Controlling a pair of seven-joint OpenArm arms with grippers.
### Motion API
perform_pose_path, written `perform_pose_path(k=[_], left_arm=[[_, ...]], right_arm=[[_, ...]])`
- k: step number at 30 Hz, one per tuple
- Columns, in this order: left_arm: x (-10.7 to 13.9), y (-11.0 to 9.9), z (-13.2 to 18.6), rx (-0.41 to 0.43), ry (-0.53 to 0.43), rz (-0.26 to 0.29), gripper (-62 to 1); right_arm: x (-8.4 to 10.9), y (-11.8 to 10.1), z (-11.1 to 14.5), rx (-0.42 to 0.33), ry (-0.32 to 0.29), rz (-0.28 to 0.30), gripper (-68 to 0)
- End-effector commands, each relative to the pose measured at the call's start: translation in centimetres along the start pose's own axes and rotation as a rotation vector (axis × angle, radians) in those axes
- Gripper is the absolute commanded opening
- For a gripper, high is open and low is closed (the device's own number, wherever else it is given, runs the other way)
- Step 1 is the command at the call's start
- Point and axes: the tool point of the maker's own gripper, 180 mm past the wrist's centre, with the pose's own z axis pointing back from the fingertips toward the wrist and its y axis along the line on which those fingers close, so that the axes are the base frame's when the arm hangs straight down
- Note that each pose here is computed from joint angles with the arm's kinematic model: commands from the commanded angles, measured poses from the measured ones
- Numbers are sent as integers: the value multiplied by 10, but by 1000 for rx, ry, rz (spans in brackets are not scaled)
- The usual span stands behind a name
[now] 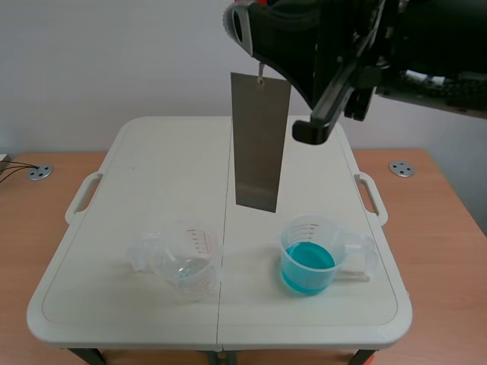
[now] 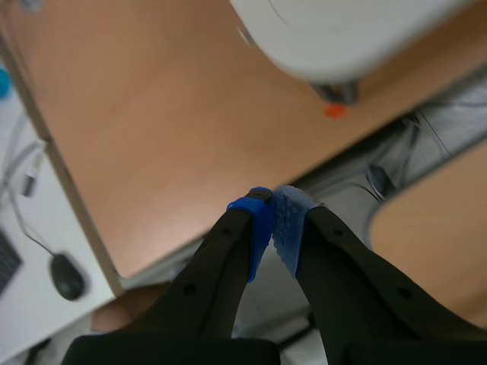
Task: Hold the metal plate by the orange handle, dip it into the blue solution, take it out and point at it, then put the plate back in the beaker on the left.
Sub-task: 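Put the plate into the left beaker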
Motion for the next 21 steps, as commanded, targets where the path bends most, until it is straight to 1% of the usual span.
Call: perform_pose_path(k=[1,4,7,9,13,17,21], left_arm=[[-2,-15,-4,-48,-8,20,-579],[-21,-47,-6,-152,24,50,-579],[-38,-79,-7,-236,66,72,-579],[-49,-99,-7,-280,94,90,-579],[-66,-131,-9,-338,139,128,-580],[-81,-154,-9,-370,187,134,-579],[-88,-164,-10,-378,208,164,-579]], right_arm=[[15,-1,-5,2,-48,16,-664],[19,2,-14,9,-59,16,-664],[22,8,-23,29,-70,15,-664],[25,12,-28,44,-82,12,-664],[24,14,-40,47,-80,19,-664],[18,16,-51,61,-84,-14,-664],[7,16,-63,75,-68,-45,-664]])
